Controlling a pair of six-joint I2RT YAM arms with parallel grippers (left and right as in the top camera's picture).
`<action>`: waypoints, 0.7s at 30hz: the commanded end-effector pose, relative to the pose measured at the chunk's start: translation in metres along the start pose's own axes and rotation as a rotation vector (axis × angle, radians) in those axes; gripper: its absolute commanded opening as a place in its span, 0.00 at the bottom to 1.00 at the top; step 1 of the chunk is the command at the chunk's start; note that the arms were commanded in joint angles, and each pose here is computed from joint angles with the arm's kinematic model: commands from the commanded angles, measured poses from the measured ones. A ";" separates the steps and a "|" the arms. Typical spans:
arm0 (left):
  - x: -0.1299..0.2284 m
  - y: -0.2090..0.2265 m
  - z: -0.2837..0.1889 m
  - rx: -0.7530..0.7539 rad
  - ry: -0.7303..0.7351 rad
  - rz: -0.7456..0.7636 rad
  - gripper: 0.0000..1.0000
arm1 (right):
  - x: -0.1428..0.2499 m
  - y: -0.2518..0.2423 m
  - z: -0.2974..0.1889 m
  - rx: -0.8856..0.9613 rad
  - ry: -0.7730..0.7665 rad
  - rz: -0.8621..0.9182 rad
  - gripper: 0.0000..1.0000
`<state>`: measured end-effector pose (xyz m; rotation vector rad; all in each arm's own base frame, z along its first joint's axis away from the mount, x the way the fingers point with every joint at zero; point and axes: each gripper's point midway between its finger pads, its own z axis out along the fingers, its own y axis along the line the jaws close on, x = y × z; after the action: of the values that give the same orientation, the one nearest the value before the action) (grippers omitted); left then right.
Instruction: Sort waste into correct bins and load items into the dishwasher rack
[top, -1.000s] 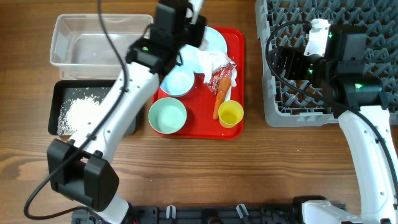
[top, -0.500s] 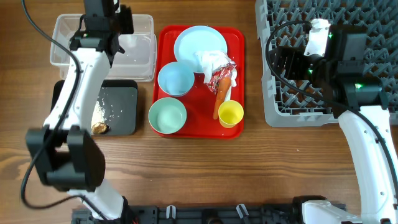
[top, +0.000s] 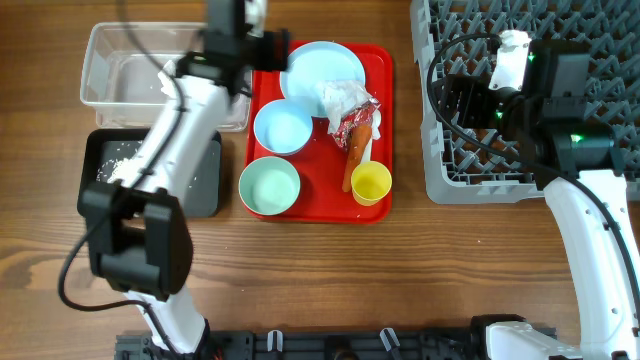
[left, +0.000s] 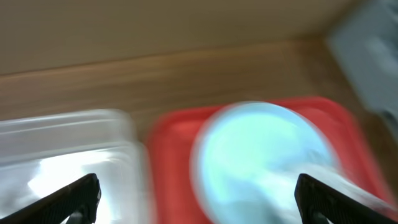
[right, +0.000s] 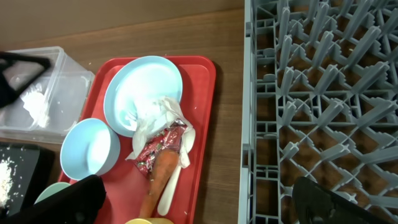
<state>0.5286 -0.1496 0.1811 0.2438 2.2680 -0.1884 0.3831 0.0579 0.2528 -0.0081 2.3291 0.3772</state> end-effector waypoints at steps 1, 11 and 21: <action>0.014 -0.086 -0.004 0.162 0.028 0.168 0.99 | -0.008 -0.002 -0.004 0.013 -0.020 -0.009 1.00; 0.111 -0.152 0.062 0.249 0.217 0.340 1.00 | -0.007 -0.002 -0.004 0.014 -0.019 -0.011 1.00; 0.138 -0.147 0.082 0.235 0.273 0.387 0.88 | -0.007 -0.002 -0.004 0.014 -0.019 -0.012 1.00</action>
<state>0.4653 -0.2927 0.0420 0.8189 2.4143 -0.2509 0.3831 0.0578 0.2528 -0.0079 2.3291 0.3767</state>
